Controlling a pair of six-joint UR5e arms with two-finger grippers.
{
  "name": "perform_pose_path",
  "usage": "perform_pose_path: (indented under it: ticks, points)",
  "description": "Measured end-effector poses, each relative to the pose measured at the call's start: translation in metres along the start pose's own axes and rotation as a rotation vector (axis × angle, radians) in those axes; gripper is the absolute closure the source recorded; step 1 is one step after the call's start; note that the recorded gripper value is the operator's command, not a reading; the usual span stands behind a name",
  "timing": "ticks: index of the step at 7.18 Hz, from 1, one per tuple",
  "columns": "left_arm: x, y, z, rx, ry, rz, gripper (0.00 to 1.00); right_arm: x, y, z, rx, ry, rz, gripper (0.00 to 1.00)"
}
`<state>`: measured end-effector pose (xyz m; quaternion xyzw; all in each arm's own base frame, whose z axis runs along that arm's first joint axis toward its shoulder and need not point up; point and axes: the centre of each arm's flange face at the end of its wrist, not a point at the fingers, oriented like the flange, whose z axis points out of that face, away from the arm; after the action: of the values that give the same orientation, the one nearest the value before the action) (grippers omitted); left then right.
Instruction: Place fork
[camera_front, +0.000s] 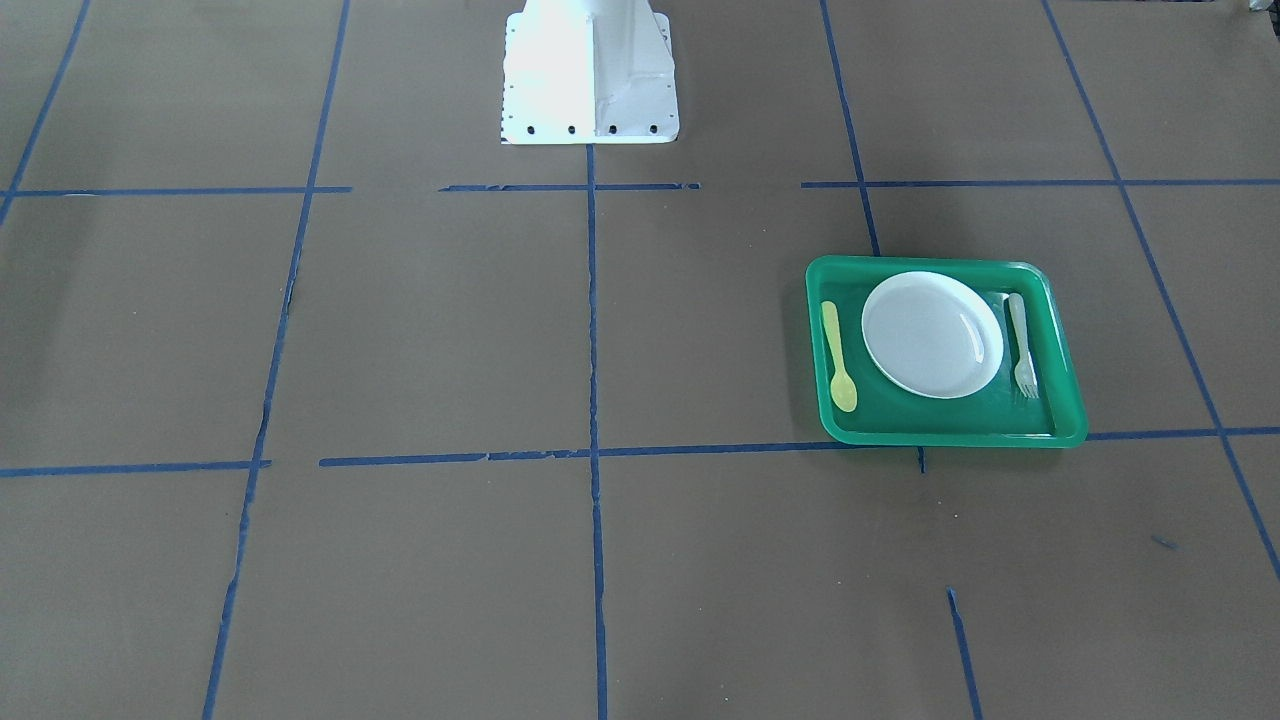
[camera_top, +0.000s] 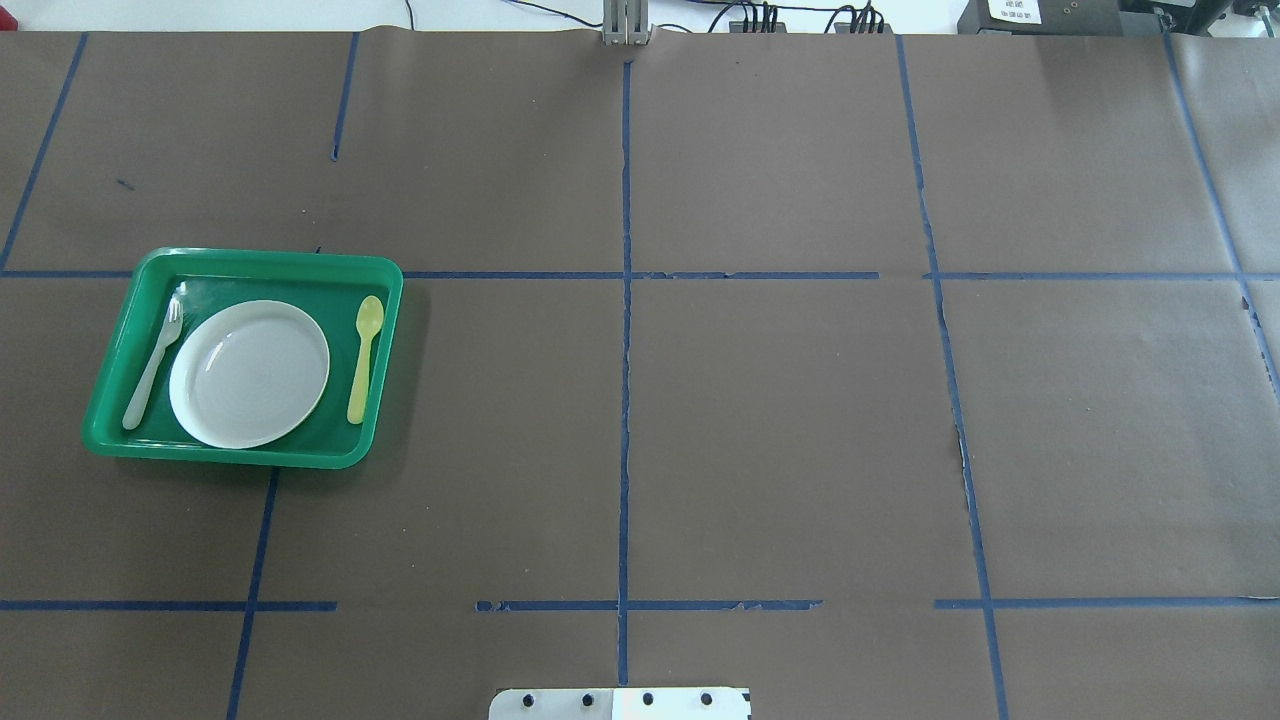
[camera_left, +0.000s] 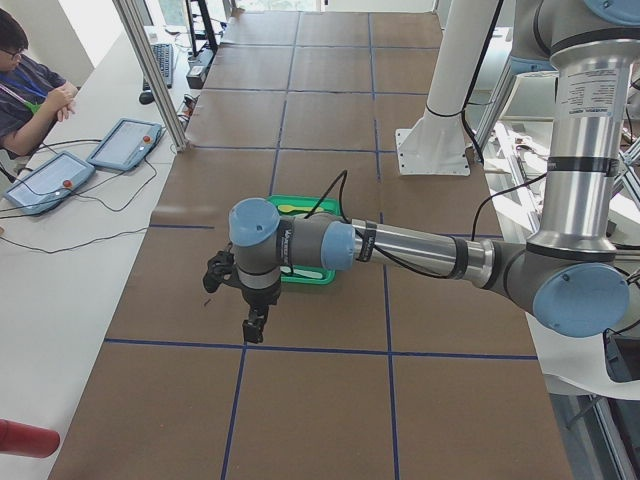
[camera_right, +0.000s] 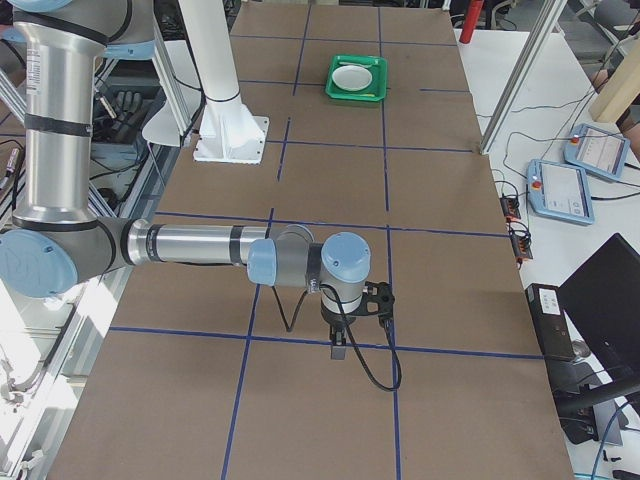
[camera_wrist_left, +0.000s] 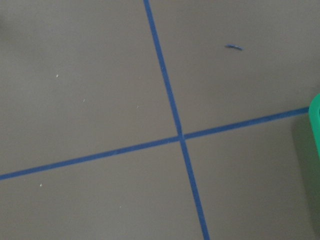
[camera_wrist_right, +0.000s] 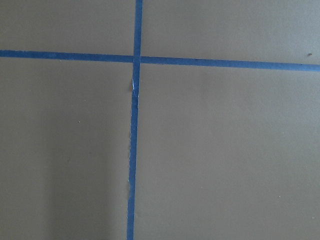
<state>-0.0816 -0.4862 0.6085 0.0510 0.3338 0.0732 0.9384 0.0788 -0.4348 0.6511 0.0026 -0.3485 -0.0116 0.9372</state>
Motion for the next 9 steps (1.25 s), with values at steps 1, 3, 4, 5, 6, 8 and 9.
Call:
perform_pose_path:
  ticks: [1, 3, 4, 5, 6, 8, 9]
  points:
    - [-0.010, 0.017, 0.010, -0.020, 0.024, -0.022, 0.00, 0.000, 0.000, 0.000, 0.000, 0.000, 0.000, 0.00]
    - [-0.019, 0.033, 0.025, -0.045, 0.064, -0.055, 0.00, 0.000, 0.000, 0.000, 0.000, 0.000, 0.000, 0.00]
    - [-0.022, 0.035, 0.031, -0.054, 0.076, -0.066, 0.00, 0.000, 0.000, 0.000, 0.000, 0.000, 0.000, 0.00]
    - [-0.023, 0.035, 0.035, -0.059, 0.088, -0.073, 0.00, 0.000, 0.000, 0.000, 0.000, 0.000, -0.001, 0.00]
    - [-0.023, 0.035, 0.036, -0.058, 0.107, -0.077, 0.00, 0.000, 0.000, 0.000, 0.000, 0.000, -0.001, 0.00]
    - [-0.021, 0.033, 0.037, -0.055, 0.129, -0.076, 0.00, 0.000, 0.000, 0.000, 0.000, 0.000, -0.001, 0.00]
    - [-0.021, 0.032, 0.037, -0.053, 0.130, -0.074, 0.00, 0.000, 0.000, 0.000, 0.000, 0.000, -0.001, 0.00]
